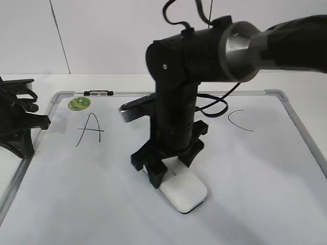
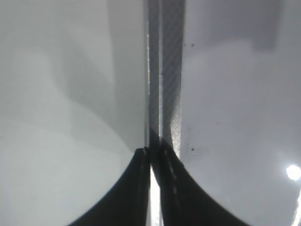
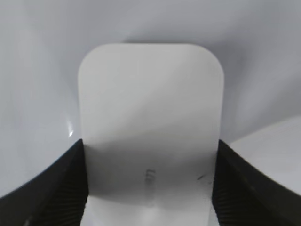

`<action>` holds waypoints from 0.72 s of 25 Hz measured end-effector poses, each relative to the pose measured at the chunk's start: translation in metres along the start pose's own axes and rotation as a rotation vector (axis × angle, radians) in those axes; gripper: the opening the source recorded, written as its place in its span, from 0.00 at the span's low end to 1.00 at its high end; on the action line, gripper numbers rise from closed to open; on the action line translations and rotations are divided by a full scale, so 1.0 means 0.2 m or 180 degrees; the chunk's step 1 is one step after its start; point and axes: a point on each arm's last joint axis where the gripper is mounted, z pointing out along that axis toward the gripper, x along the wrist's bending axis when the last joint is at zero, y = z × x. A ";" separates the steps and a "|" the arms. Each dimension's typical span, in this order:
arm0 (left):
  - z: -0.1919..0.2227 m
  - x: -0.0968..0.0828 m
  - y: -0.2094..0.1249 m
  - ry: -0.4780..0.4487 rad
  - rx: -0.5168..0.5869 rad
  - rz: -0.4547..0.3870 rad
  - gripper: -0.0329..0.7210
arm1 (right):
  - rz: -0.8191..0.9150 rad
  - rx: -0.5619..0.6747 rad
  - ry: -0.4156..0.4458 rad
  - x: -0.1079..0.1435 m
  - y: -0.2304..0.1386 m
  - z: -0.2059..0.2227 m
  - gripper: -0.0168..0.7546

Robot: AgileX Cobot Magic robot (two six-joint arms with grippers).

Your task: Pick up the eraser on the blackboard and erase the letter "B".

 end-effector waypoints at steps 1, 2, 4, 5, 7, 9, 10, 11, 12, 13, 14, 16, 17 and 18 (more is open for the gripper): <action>0.00 0.00 0.00 0.0000 0.0000 0.0000 0.09 | 0.0099 -0.0001 0.0006 -0.06 0.00 0.00 0.72; 0.00 0.00 0.00 0.0000 0.0000 0.0000 0.09 | 0.0214 -0.0012 0.0014 -0.13 0.01 -0.01 0.72; 0.00 0.00 0.00 0.0000 0.0000 0.0000 0.09 | 0.0373 -0.0022 0.0048 -0.22 0.01 -0.01 0.72; 0.00 0.00 0.00 0.0000 0.0000 0.0000 0.09 | 0.0444 -0.0033 0.0054 -0.26 0.01 -0.01 0.72; 0.00 0.00 0.00 0.0000 0.0000 0.0000 0.09 | 0.0525 -0.0044 0.0061 -0.31 0.00 -0.02 0.72; 0.00 0.00 0.00 0.0000 0.0000 0.0000 0.09 | 0.0552 -0.0046 0.0074 -0.33 0.00 -0.02 0.72; 0.00 0.00 0.00 -0.0005 0.0000 -0.0004 0.09 | 0.0554 -0.0046 0.0078 -0.33 0.00 -0.02 0.72; 0.00 0.00 0.00 -0.0005 0.0000 -0.0004 0.09 | 0.0557 -0.0047 0.0085 -0.33 0.00 -0.02 0.72; 0.00 0.00 0.00 -0.0005 0.0000 -0.0004 0.09 | 0.0565 -0.0048 0.0104 -0.32 0.00 -0.02 0.72; 0.00 0.00 0.00 -0.0005 0.0000 -0.0004 0.09 | 0.0579 -0.0049 0.0118 -0.33 0.00 -0.02 0.72; 0.00 0.00 0.00 -0.0005 0.0000 -0.0004 0.09 | 0.0574 -0.0055 0.0121 -0.32 0.00 -0.02 0.72; 0.00 0.00 0.00 -0.0005 0.0000 -0.0004 0.09 | 0.0578 -0.0089 0.0126 -0.32 0.00 -0.04 0.72; 0.00 0.00 0.00 -0.0005 0.0000 -0.0004 0.09 | 0.0578 -0.0103 0.0125 -0.32 0.00 -0.04 0.72; 0.00 0.00 0.00 -0.0005 0.0002 -0.0004 0.09 | 0.0577 -0.0117 0.0124 -0.32 -0.01 -0.05 0.72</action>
